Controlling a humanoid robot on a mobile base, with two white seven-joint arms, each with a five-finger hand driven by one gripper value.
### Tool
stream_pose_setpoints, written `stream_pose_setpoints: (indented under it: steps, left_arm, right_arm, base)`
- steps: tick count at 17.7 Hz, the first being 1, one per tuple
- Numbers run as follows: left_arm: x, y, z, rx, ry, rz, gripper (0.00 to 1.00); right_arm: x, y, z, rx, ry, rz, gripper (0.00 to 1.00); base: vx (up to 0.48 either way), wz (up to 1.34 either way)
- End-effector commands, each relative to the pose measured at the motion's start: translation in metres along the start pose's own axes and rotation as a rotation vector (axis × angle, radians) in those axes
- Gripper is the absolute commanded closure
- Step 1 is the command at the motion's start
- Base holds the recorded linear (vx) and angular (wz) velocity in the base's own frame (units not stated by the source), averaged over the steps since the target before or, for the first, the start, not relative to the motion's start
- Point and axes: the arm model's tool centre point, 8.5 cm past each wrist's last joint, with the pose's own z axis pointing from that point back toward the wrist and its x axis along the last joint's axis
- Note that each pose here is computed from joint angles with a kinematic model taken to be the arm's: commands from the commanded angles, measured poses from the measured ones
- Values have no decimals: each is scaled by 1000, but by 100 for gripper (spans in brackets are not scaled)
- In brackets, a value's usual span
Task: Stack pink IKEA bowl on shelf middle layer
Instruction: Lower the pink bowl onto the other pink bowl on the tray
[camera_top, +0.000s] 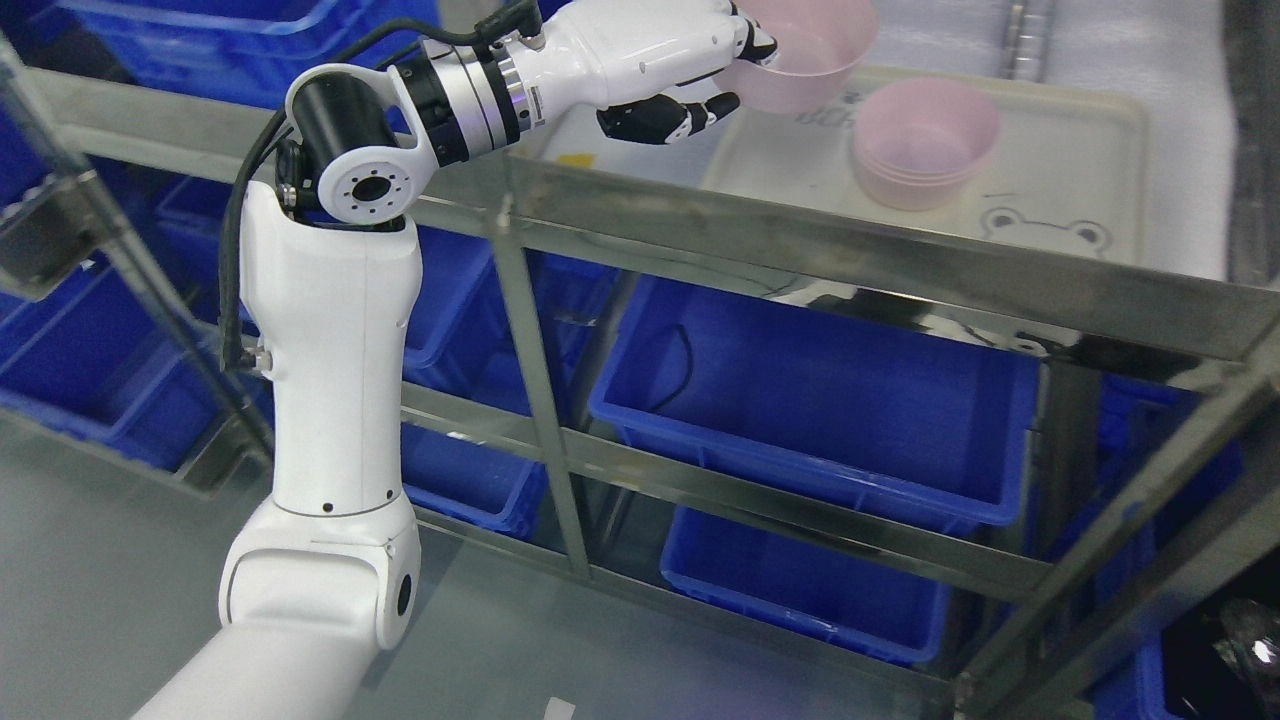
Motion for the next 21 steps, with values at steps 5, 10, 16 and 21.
stream_pose_setpoints:
  steps: [5,10,16,21]
  left_arm:
    - [-38,-42,23,-146,145,67,98]
    - [-13,-37,6,-128,74,55,97]
    - [-6,-59,3,-205,74,54,99]
    - [-13,-58,5,-207,101,50,92]
  right_arm:
    - [-9,-10,0,-15,7,2,0]
    - [-9,-10,0,-15,7,2,0]
    - [-9,-10,0,-15,7,2,0]
    - [-9,-10,0,-15,7,2,0]
  base:
    - [87,-740]
    - [81,-331]
    - [29,-125]
    - [-7,20]
